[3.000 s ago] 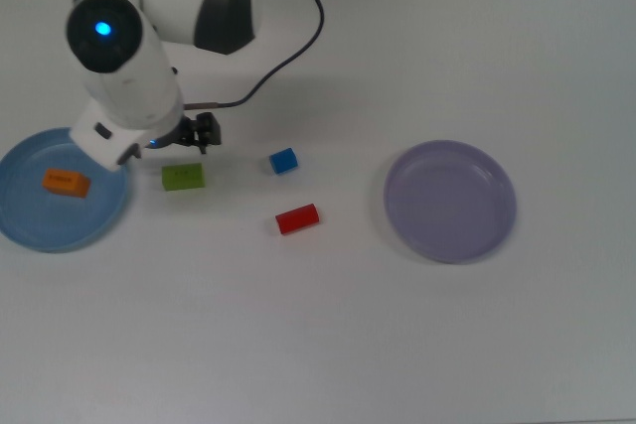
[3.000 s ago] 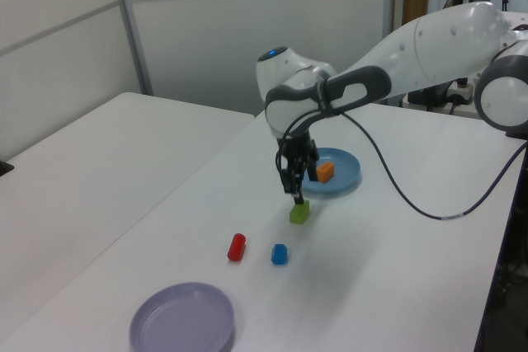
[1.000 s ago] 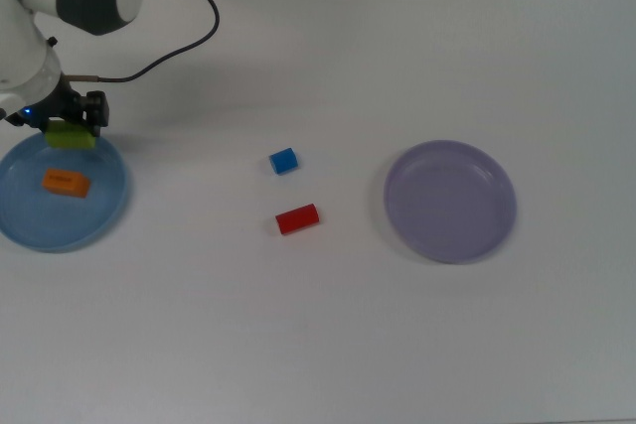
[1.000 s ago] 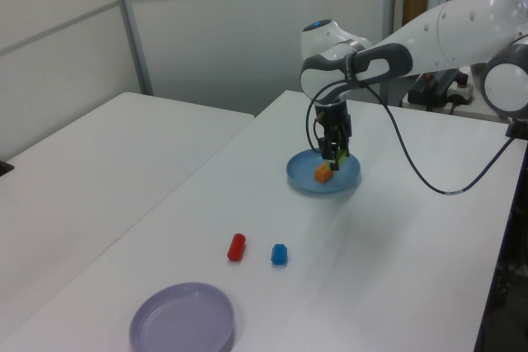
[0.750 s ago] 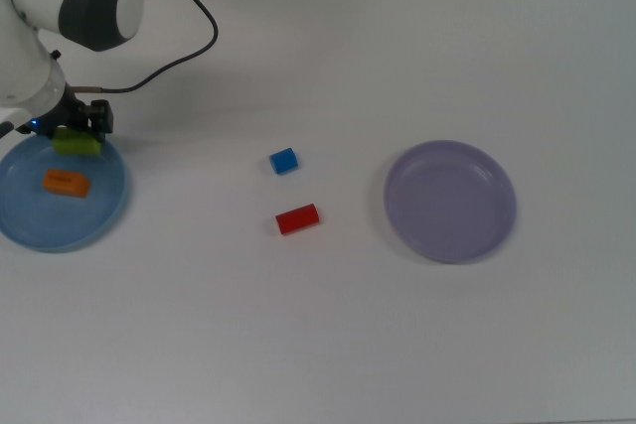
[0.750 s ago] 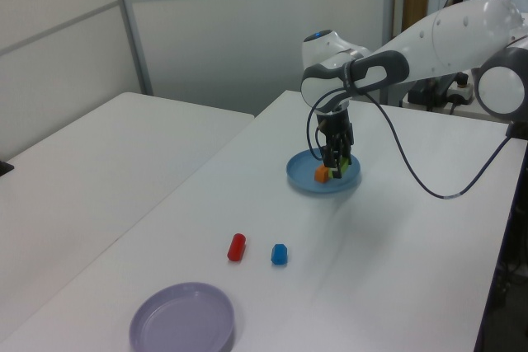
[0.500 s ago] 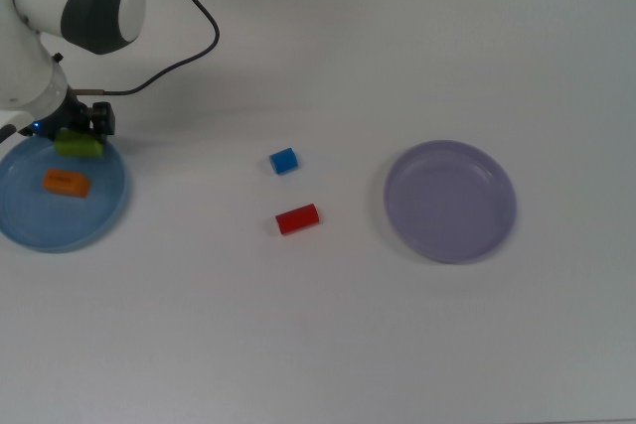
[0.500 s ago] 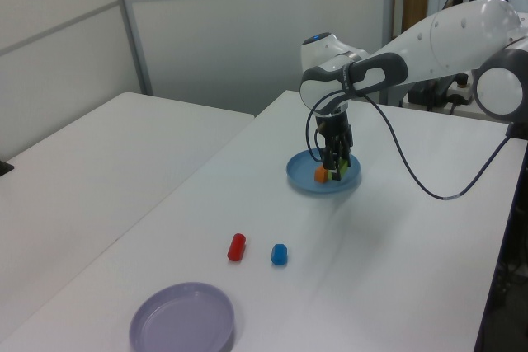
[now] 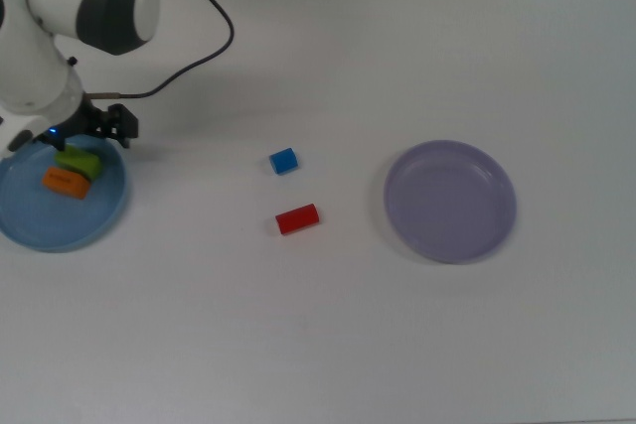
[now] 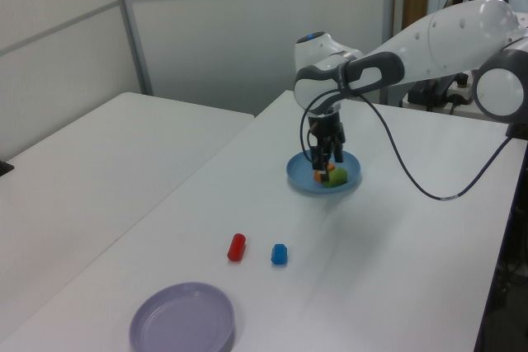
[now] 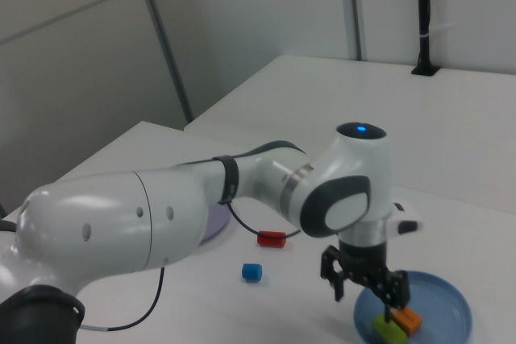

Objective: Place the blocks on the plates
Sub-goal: 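Move the gripper to the red block and grasp it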

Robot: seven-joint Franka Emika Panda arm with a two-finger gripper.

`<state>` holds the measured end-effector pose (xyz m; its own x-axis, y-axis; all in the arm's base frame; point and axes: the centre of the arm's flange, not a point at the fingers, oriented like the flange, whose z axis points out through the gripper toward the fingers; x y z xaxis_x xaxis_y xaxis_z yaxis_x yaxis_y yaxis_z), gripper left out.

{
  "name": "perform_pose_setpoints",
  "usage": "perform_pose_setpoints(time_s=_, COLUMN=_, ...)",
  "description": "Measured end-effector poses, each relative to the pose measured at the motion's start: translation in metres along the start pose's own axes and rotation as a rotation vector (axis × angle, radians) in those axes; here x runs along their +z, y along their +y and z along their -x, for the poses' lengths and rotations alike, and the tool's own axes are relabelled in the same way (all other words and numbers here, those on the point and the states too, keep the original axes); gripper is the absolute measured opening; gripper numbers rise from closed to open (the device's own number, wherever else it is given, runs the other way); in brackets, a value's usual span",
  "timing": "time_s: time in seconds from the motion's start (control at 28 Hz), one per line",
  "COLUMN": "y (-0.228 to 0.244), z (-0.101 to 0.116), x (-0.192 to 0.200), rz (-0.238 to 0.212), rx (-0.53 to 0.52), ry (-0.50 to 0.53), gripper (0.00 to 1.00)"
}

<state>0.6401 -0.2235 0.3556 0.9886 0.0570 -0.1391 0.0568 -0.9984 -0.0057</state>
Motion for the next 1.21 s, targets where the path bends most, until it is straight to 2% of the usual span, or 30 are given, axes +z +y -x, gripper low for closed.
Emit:
perform_pose_setpoints(time_s=0.14, y=-0.053, z=-0.019, x=-0.005, rz=-0.008, rx=-0.053, ry=0.01, gripper=1.0)
perform_pose_setpoints(time_s=0.29, y=-0.109, z=-0.036, x=-0.008, rz=0.005, rx=-0.091, ry=0.022, gripper=1.0)
perform_pose_setpoints(time_s=0.54, y=-0.191, z=-0.062, x=-0.02, rz=0.02, rx=-0.192, ry=0.152, gripper=1.0)
perform_pose_setpoints(time_s=0.68, y=-0.232, z=-0.072, x=-0.014, rz=0.028, rx=-0.25, ry=0.192, gripper=1.0)
perform_pose_setpoints(time_s=0.93, y=-0.277, z=-0.083, x=0.013, rz=0.027, rx=-0.311, ry=0.202, gripper=1.0)
perform_pose_setpoints(time_s=1.21, y=-0.279, z=-0.085, x=0.028, rz=0.025, rx=-0.315, ry=0.185, gripper=1.0)
